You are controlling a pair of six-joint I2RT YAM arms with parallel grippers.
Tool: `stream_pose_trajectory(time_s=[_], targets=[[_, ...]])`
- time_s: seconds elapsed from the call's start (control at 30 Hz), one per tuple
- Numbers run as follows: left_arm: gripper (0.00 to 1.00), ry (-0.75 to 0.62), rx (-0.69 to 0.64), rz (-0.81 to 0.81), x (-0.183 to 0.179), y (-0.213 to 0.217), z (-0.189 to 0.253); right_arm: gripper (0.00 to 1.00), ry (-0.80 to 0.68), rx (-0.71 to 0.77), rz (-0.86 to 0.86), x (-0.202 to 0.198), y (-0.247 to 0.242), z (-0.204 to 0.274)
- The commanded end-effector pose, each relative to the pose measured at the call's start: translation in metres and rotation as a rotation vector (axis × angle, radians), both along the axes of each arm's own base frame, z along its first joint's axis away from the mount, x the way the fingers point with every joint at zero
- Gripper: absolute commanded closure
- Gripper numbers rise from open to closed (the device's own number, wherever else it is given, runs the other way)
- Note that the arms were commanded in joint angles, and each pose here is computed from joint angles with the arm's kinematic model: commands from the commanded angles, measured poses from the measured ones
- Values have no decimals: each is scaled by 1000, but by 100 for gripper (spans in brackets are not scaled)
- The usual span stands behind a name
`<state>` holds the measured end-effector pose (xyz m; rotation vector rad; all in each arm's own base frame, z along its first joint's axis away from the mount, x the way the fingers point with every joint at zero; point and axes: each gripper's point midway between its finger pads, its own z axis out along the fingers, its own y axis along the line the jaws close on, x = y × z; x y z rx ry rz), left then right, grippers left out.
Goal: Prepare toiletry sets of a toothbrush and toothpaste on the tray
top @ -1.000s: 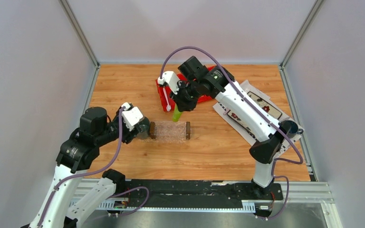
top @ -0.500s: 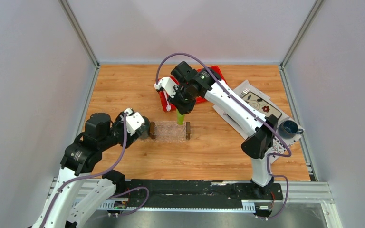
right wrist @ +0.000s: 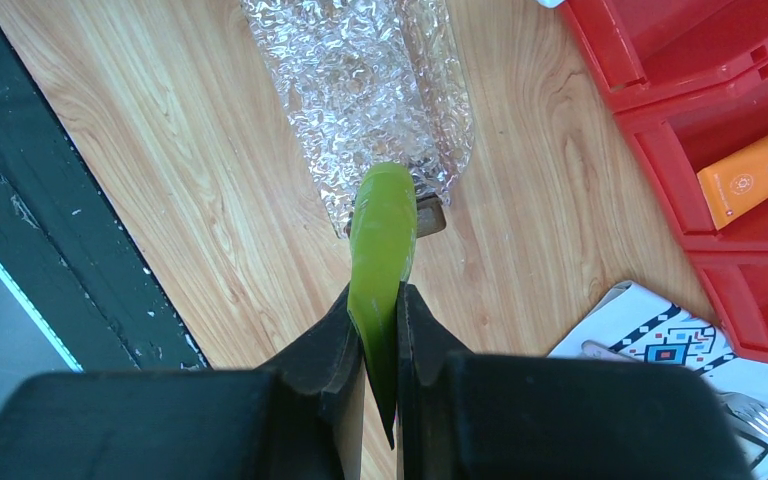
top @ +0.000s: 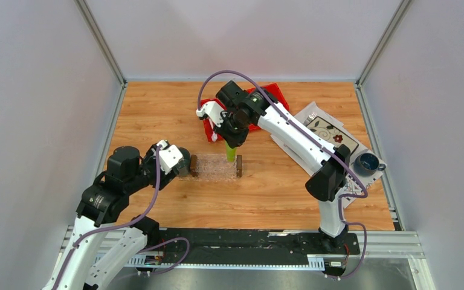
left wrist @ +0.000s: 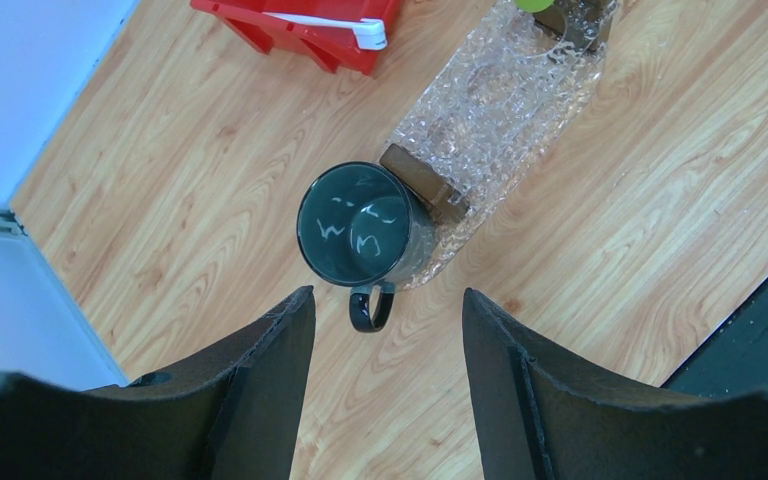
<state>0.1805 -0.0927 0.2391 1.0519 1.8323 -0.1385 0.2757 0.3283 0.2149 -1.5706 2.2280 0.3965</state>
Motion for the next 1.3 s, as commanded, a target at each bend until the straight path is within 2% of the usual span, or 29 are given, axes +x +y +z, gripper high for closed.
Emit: stream_pose_trajectory(time_s=[0.0,1.27], targets=[[36,-26,-11,5,3,0,4,100,-20,31,-5,5,8,2],[36,-31,-7,13,3,2,2,100,-6,13,24,1,22,-21]])
